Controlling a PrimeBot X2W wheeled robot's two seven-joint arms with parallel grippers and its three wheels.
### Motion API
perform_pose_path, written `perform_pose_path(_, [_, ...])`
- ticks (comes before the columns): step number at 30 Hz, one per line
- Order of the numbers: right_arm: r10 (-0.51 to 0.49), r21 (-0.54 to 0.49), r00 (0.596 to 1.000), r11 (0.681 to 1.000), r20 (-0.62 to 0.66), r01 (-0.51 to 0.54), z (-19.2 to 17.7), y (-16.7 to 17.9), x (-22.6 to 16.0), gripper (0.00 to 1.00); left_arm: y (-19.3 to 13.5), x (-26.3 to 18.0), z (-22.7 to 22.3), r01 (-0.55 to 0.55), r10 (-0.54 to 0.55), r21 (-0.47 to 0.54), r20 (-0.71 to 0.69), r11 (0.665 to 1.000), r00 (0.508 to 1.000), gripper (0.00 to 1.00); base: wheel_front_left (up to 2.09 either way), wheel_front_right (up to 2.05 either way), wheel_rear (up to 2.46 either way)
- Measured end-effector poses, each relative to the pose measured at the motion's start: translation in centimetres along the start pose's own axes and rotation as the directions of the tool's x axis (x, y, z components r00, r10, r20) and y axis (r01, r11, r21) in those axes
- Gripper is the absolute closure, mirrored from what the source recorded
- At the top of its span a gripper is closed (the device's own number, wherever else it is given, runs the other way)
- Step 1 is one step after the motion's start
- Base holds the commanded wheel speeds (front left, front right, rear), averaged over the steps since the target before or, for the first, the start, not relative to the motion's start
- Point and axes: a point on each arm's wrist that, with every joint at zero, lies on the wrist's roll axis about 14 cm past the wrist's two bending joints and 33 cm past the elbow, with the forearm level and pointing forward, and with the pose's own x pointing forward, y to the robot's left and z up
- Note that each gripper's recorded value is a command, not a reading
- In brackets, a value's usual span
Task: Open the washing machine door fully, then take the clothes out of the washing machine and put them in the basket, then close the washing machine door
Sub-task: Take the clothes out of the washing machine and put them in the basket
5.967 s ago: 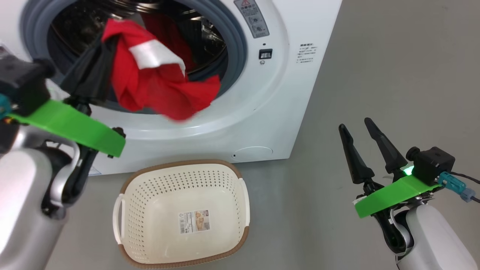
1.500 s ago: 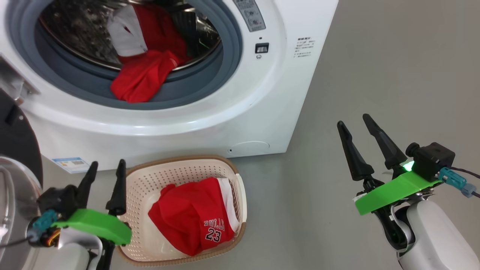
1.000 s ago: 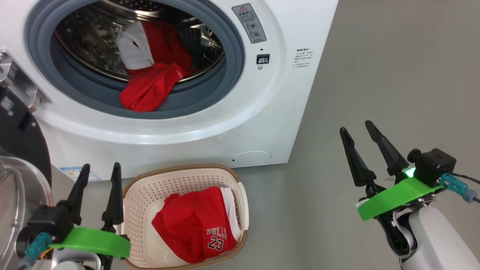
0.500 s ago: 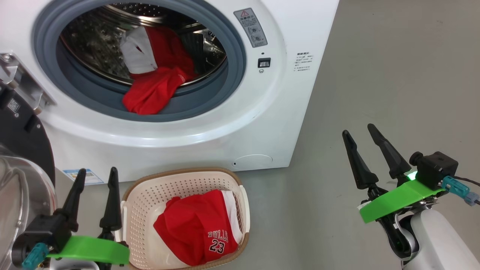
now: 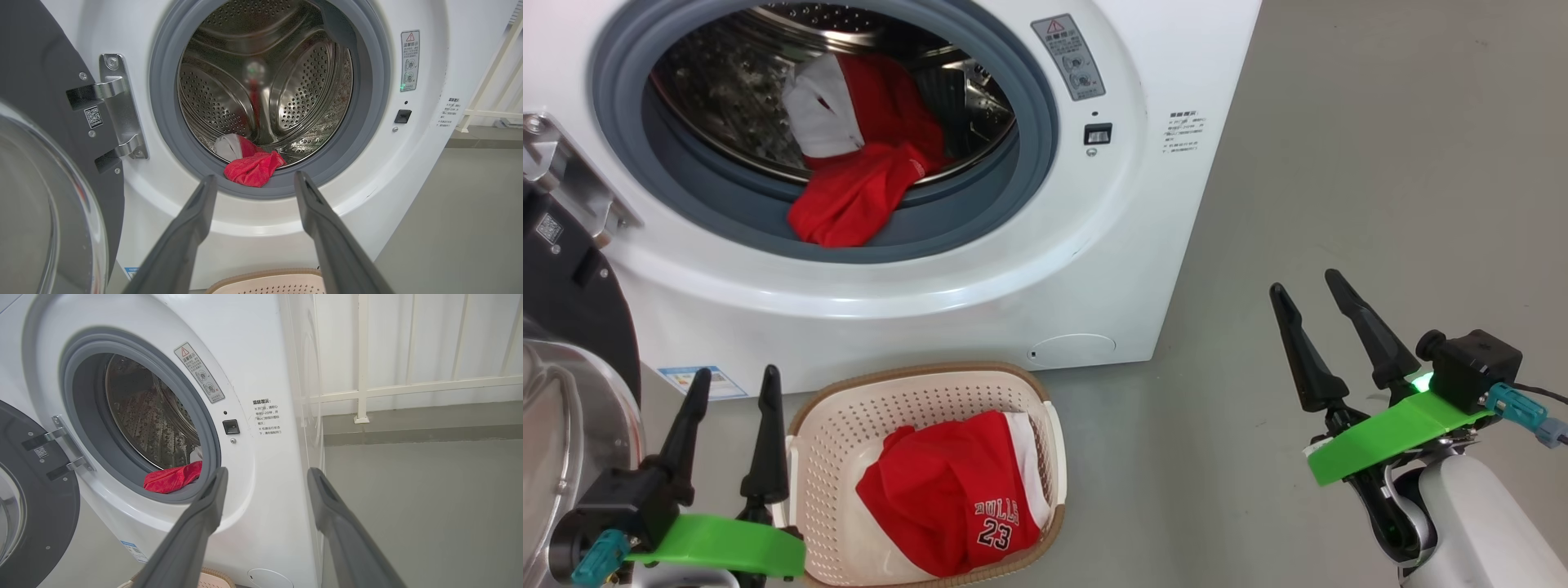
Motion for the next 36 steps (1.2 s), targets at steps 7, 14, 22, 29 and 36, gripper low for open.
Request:
perform_pose_path(7, [-0.003,0.000,1.000,1.000,-0.004,0.003,-0.2,-0.1,0.0,0.00,0.0,0.1,-0.2,0.000,0.000,-0.001,-0.005,1.000,1.000,0.00,0.00,0.00,0.00])
perform_pose_path(14, [-0.007,0.002,1.000,1.000,-0.013,0.007,-0.5,-0.3,0.0,0.00,0.1,0.2,-0.8,-0.002,0.002,-0.004,-0.021,1.000,1.000,0.00,0.00,0.00,0.00])
perform_pose_path(22, [-0.016,0.003,1.000,1.000,-0.027,0.016,-1.1,-0.7,0.0,0.00,0.1,0.6,-1.7,-0.001,0.000,-0.007,-0.044,1.000,0.999,0.00,0.00,0.00,0.00])
perform_pose_path(29, [-0.030,0.008,0.999,0.999,-0.045,0.031,-1.9,-1.2,0.0,0.00,-0.5,2.6,-1.6,0.034,-0.034,0.001,-0.040,0.999,0.999,0.00,0.00,0.00,0.00])
perform_pose_path(36, [-0.050,0.009,0.997,0.999,-0.058,0.050,-2.5,-1.8,-0.2,0.00,-1.1,4.6,-2.2,0.074,-0.073,0.012,-0.067,0.997,0.995,0.00,0.00,0.00,0.00])
